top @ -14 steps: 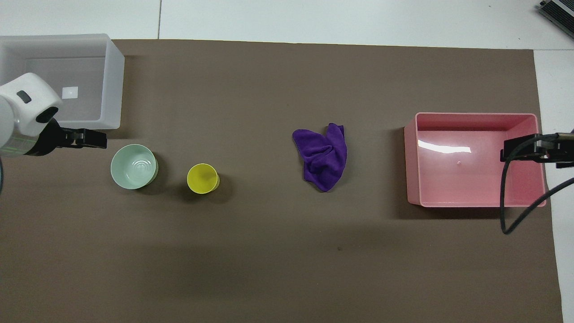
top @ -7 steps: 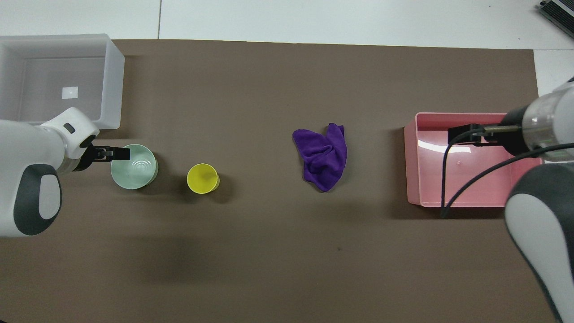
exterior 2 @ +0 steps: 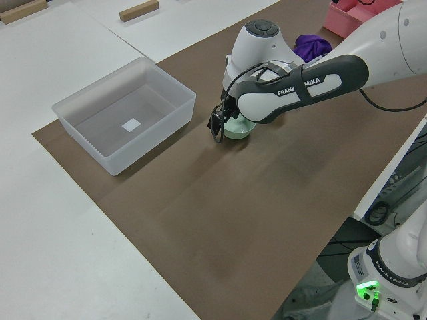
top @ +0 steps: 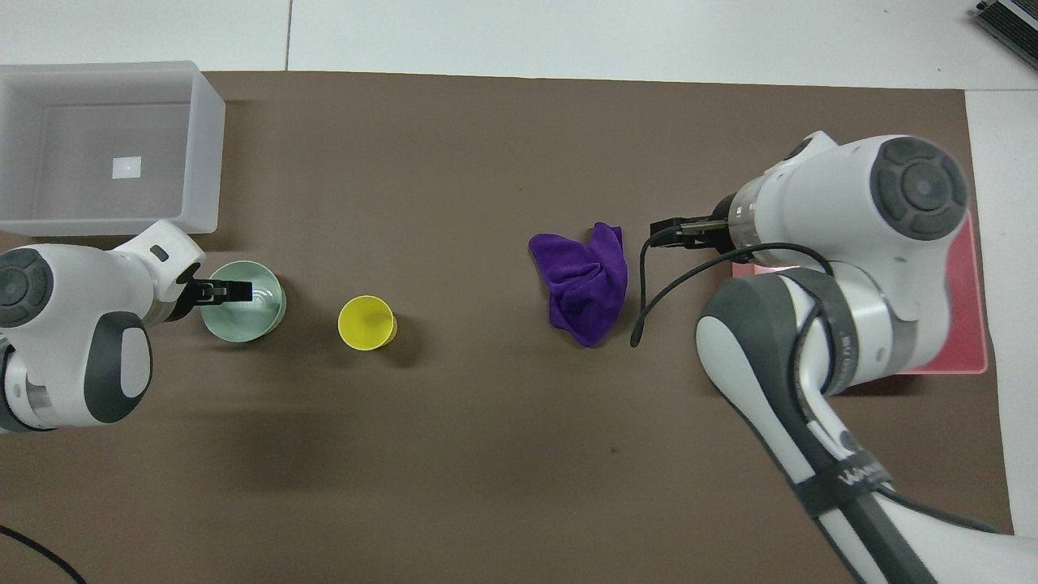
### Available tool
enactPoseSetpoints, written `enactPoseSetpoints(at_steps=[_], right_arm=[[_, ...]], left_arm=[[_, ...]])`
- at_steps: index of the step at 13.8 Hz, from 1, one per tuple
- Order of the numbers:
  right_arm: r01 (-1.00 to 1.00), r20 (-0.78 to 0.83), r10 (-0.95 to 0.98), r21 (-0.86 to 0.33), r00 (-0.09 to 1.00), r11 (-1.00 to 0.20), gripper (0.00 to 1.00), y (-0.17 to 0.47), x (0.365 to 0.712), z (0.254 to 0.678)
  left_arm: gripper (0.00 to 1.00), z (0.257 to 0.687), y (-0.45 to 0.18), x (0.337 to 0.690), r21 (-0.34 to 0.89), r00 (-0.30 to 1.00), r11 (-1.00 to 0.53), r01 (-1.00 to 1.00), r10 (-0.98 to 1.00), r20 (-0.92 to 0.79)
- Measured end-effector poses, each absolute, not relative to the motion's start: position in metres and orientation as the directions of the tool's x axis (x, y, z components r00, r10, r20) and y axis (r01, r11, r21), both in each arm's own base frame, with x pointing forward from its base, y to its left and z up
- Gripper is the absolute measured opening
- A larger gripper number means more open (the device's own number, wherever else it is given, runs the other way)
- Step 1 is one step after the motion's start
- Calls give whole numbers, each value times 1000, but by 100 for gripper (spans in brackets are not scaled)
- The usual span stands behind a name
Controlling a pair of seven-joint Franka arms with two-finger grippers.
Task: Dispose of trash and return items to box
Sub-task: 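Grasp the green bowl with the left gripper while the right gripper grasps the cloth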
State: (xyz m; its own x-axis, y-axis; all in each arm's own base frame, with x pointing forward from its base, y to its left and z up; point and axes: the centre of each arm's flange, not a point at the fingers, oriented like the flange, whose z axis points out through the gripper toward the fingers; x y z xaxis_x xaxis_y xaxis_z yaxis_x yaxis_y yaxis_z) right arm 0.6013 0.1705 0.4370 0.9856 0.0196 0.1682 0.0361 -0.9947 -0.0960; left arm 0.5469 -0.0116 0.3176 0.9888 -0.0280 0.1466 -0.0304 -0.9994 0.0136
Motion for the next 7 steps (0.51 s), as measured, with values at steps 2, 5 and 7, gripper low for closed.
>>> enactPoseSetpoints(at_steps=[2,5,7], right_arm=[[55,186,35,-102,982,-993,100,208,597,395],[104,206,81,-103,975,-989,100,253,591,334],[110,198,90,-96,976,-989,100,259,592,305]], left_arm=[[85,315,-11,547,14,989,-999,-29,-27,147],[48,315,-10,547,14,989,-1000,-28,-26,149],[22,318,-10,548,13,987,-1000,-28,-25,157]])
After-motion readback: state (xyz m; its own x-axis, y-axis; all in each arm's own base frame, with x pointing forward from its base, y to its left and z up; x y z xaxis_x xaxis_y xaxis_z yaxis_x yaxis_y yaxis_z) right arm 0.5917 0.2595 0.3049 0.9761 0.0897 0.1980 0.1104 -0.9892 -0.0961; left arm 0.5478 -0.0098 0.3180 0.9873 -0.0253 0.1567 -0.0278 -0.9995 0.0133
